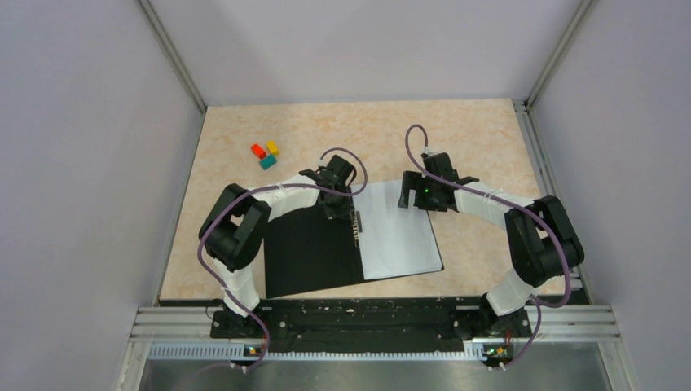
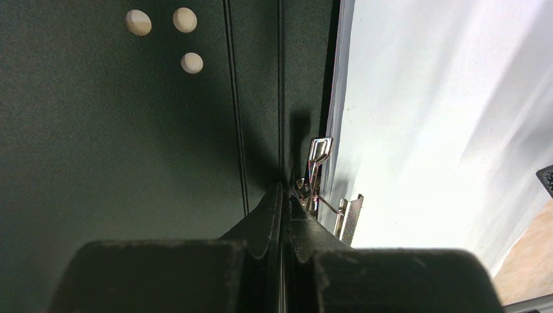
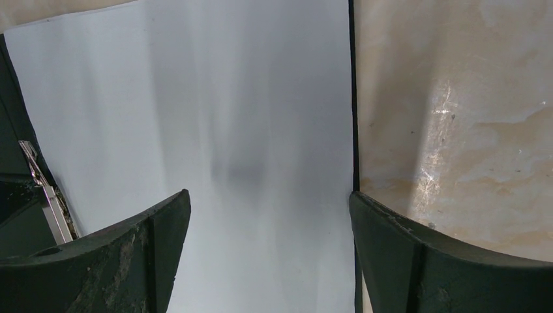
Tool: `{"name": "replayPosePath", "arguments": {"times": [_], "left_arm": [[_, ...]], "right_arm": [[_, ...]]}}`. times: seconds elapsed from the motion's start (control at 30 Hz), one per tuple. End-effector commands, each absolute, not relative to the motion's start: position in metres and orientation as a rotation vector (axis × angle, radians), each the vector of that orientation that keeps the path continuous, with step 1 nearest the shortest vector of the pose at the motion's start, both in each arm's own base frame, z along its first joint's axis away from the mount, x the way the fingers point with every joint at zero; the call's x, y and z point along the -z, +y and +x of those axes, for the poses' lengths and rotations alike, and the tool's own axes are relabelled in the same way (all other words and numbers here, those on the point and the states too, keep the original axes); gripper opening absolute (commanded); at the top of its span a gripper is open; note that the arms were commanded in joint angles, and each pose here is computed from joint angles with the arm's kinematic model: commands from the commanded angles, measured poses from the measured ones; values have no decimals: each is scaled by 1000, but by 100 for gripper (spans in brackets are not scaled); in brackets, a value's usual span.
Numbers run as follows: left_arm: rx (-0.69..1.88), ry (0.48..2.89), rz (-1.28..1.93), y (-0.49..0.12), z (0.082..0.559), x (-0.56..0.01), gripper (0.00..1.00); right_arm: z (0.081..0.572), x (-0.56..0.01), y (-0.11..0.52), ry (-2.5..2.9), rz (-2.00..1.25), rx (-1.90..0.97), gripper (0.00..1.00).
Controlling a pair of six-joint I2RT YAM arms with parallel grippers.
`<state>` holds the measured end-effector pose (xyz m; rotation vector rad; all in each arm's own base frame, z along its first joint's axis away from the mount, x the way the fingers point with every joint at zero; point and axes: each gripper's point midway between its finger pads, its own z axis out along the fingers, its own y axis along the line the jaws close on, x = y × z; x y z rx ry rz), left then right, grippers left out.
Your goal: Put the files into the folder
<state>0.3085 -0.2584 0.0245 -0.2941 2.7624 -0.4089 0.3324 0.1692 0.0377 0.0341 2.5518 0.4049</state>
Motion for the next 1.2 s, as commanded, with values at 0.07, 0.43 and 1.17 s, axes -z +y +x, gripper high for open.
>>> {"name": "replayPosePath", "arguments": {"times": [0.07,0.43,1.17], "left_arm": [[390,2766,-272,-257,312,-19,2],[398,2766,-270,-259,313,-18,2],[416,2704,-233,-253,323,-49,10]], "right_arm": [[338,-44,167,2525,40,-385,90],[334,-37,174,2548,24,-420,90],[340,-64,166,2532,2,-339,91]]}}
